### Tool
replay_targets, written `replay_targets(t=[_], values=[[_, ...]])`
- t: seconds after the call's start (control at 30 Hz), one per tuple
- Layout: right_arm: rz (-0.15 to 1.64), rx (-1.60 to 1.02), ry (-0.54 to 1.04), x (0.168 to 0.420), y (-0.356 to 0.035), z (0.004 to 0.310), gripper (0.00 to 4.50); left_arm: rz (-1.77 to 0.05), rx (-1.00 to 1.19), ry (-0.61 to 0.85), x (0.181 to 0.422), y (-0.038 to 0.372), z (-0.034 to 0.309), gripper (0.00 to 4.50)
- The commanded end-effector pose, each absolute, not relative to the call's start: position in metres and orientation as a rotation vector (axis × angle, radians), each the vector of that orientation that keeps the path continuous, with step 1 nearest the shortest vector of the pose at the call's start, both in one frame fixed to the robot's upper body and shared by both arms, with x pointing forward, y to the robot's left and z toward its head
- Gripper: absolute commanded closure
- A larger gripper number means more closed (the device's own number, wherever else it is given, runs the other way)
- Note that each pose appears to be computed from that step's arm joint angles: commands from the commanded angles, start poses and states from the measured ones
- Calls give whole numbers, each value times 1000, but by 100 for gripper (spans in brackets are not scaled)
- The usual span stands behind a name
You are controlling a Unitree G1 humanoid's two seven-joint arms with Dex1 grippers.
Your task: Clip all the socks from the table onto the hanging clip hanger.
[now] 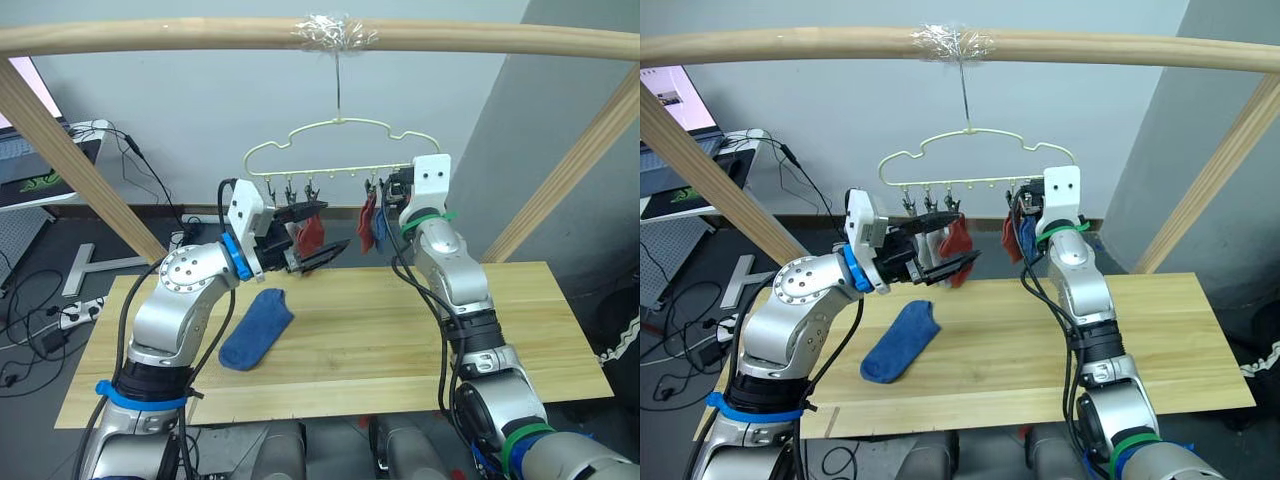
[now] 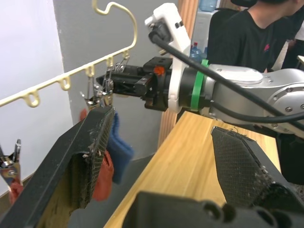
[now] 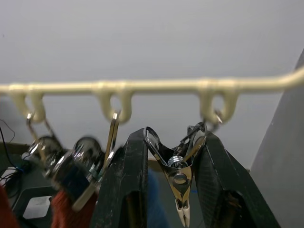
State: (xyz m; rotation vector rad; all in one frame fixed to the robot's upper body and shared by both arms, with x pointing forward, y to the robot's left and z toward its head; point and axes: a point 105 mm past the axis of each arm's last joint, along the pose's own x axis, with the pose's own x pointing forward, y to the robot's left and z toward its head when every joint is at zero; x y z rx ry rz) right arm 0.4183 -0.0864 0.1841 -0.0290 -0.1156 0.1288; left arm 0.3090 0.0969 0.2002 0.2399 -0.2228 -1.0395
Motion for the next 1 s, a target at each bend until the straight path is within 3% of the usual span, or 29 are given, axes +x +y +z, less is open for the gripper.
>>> replay_targets(t=[0.03, 0.1, 0.2, 0.4, 1.0], values=[[124, -34, -180, 411, -84, 201, 316, -1032, 250, -284, 302, 100, 214, 79], [127, -34, -179, 409, -83, 200, 316, -1038, 245, -283, 301, 98, 213, 79], [127, -34, -179, 407, -81, 200, 263, -1044, 241, -284, 301, 96, 214, 79], [128, -31, -174, 414, -82, 202, 70, -1045, 243, -288, 310, 93, 217, 79], [164, -28, -195, 423, -73, 210, 70, -1031, 259, -302, 309, 94, 222, 79]])
